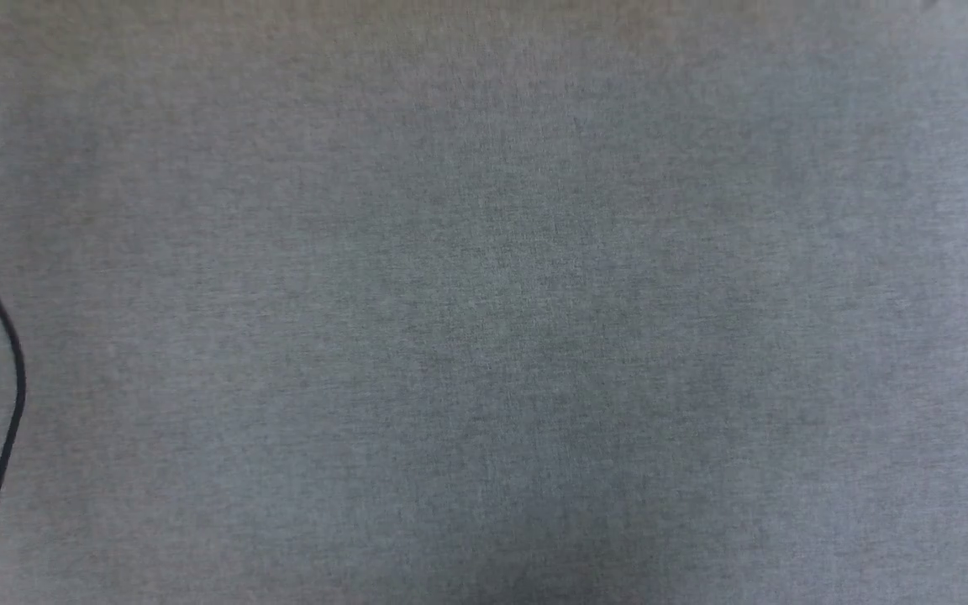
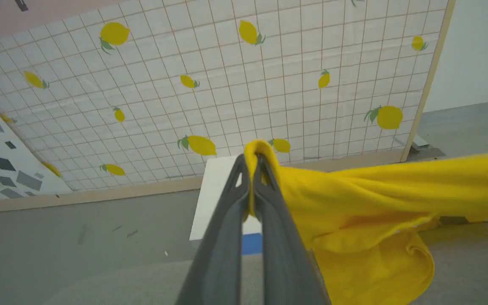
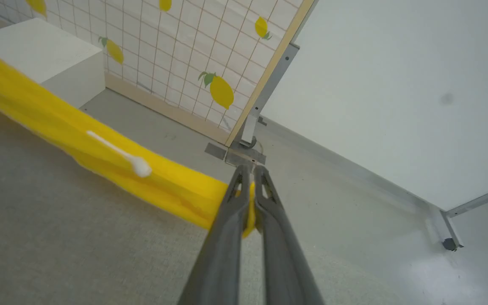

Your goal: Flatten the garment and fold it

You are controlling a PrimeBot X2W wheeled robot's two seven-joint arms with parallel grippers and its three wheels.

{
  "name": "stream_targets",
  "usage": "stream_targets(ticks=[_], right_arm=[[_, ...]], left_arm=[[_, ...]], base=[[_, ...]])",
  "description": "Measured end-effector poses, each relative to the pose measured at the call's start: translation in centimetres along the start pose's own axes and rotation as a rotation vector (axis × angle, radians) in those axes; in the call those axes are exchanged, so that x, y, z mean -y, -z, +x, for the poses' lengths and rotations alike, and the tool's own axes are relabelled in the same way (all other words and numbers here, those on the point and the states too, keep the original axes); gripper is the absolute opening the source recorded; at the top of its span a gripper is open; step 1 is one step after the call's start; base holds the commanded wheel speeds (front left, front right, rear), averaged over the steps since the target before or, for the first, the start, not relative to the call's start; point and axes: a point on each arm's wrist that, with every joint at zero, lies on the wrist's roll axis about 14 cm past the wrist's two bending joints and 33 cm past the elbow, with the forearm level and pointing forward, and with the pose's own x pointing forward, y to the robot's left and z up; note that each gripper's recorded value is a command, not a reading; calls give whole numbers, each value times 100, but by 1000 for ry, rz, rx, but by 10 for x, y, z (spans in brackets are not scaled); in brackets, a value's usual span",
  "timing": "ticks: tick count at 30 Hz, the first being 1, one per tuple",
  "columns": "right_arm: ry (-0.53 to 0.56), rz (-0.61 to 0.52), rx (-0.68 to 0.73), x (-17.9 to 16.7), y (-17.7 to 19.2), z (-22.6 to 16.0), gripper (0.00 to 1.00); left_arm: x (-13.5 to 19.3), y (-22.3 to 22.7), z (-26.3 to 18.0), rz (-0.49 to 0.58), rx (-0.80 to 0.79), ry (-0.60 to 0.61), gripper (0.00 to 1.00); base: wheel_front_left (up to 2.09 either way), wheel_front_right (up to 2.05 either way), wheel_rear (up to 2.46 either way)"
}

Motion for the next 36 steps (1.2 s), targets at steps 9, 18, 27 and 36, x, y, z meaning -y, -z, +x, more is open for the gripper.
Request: stream_targets(ticks=[9,18,27,36], right_arm=[[-187,75,-235,-71,97,-83,0],[-199,126,-312,-63,120,-164,0],[-123,252,-359,-55,136,-236,0],[-97,362,-510,-86,168,-303,0]], left_arm=[[25,124,-127,-64,-501,108,0],[40,127,-245,-179,-665,143,0],[48,123,-350,-343,-749,24,0],[63,131,-411,-459,-805,-71,0]], base=[[0,0,0],[0,0,0],[0,0,0],[0,0,0]])
